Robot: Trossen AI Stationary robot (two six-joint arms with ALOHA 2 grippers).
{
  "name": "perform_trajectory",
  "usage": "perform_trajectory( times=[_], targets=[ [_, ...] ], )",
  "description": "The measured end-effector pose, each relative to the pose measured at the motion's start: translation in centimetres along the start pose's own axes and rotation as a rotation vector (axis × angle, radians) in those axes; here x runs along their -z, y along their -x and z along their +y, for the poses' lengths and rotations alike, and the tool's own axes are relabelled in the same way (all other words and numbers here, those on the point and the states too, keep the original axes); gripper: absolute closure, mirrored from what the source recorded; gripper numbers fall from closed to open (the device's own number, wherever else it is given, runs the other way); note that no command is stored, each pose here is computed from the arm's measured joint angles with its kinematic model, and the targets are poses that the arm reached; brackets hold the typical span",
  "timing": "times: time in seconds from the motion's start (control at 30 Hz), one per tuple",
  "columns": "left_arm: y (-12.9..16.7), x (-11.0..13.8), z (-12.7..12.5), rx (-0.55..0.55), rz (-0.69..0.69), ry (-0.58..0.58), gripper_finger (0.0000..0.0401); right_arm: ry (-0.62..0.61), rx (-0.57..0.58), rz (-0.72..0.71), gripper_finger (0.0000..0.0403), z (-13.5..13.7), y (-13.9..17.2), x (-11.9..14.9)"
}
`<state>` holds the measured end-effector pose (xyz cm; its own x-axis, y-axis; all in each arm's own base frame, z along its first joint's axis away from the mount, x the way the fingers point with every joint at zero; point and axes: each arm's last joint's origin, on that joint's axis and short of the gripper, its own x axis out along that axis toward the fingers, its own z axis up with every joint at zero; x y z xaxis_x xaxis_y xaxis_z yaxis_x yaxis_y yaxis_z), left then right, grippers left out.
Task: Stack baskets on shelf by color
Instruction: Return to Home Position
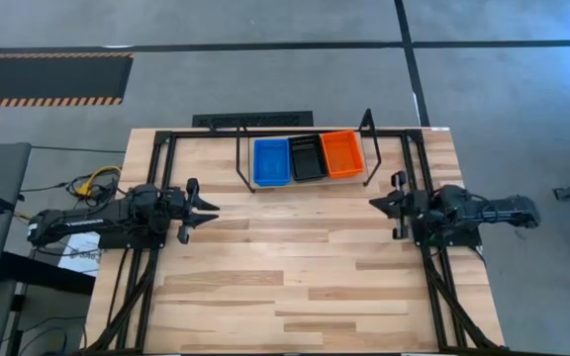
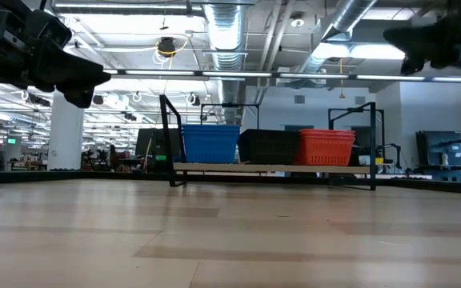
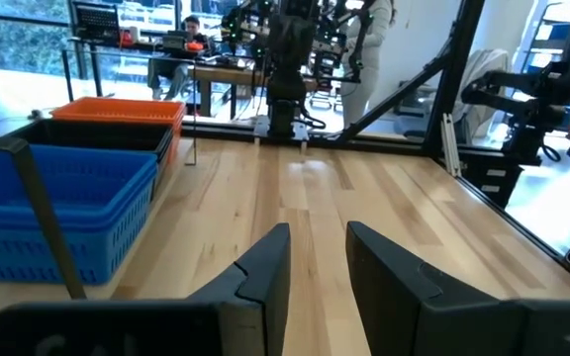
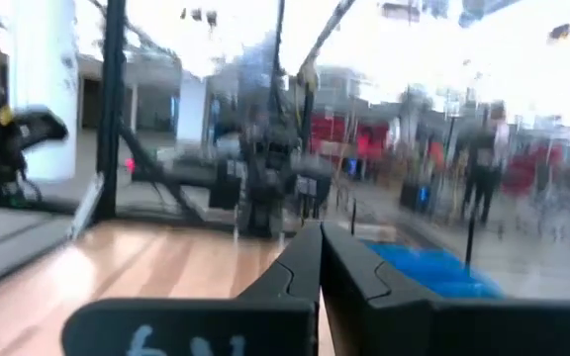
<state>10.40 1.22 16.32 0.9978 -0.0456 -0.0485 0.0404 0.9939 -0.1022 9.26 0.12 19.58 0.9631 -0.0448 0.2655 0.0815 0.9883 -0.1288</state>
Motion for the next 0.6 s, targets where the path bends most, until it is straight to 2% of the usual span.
perform_trajectory(
  times=[0.3,0.6],
  targets=[
    [0.0,0.1,0.0,0.000,0.008,0.009,0.0312,-0.107,0.027,0.137,0.0376,-0.1,0.1,1.7],
    [0.0,0.1,0.0,-0.013,0.008,-0.002,0.0312,-0.107,0.048,0.180,0.0375,-0.3,0.1,2.2]
  ],
)
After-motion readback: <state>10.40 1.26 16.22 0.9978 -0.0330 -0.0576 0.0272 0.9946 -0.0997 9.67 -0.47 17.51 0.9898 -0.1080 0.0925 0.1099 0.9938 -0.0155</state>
